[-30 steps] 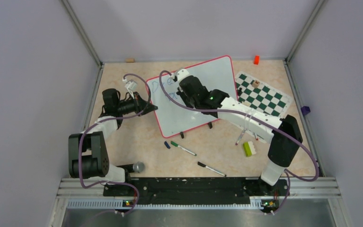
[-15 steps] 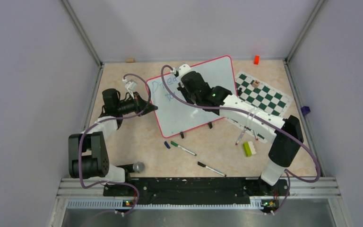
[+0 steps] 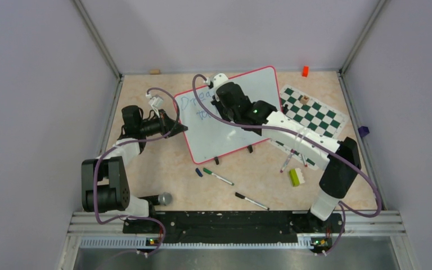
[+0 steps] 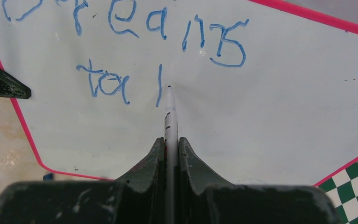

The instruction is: Write a sentence on the whiteboard

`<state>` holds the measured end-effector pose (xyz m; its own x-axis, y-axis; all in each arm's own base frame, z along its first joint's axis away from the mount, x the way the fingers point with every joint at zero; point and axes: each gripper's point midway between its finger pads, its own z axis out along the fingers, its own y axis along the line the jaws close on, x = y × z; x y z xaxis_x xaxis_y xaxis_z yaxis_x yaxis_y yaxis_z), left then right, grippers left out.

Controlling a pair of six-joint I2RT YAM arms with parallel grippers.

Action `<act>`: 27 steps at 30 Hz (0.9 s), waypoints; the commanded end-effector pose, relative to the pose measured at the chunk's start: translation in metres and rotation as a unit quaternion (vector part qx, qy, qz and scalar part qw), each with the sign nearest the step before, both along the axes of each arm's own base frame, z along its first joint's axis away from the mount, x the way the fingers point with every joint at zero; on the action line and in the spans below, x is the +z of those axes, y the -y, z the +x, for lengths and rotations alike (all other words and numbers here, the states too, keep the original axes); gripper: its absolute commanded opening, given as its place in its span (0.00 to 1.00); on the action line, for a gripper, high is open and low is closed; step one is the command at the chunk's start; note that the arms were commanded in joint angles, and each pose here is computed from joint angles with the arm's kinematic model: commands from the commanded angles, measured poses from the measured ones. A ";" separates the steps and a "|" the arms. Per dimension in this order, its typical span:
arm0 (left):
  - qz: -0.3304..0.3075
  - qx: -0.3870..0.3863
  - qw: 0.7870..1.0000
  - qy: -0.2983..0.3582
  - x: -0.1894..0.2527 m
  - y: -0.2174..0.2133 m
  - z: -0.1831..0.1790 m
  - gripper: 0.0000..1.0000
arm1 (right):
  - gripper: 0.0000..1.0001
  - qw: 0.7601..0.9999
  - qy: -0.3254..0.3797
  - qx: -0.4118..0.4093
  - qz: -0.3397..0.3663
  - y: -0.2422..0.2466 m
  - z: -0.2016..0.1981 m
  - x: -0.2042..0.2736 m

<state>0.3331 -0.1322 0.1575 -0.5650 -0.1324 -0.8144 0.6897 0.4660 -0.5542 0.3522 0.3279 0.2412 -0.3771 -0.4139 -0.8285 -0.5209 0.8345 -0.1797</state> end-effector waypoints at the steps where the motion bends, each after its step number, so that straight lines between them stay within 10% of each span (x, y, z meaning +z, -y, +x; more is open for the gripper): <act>1: 0.042 0.010 0.998 0.053 -0.010 -0.004 0.005 0.00 | 0.00 1.000 0.015 -0.015 0.011 0.000 0.011 0.011; 27: 0.042 0.011 0.998 0.054 -0.010 -0.004 0.005 0.00 | 0.00 0.999 -0.027 0.022 0.006 -0.006 -0.005 -0.017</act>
<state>0.3334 -0.1319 0.1570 -0.5643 -0.1331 -0.8147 0.6883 0.4690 -0.5534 0.3474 0.3290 0.2194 -0.4076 -0.4458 -0.7970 -0.5516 0.8157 -0.1742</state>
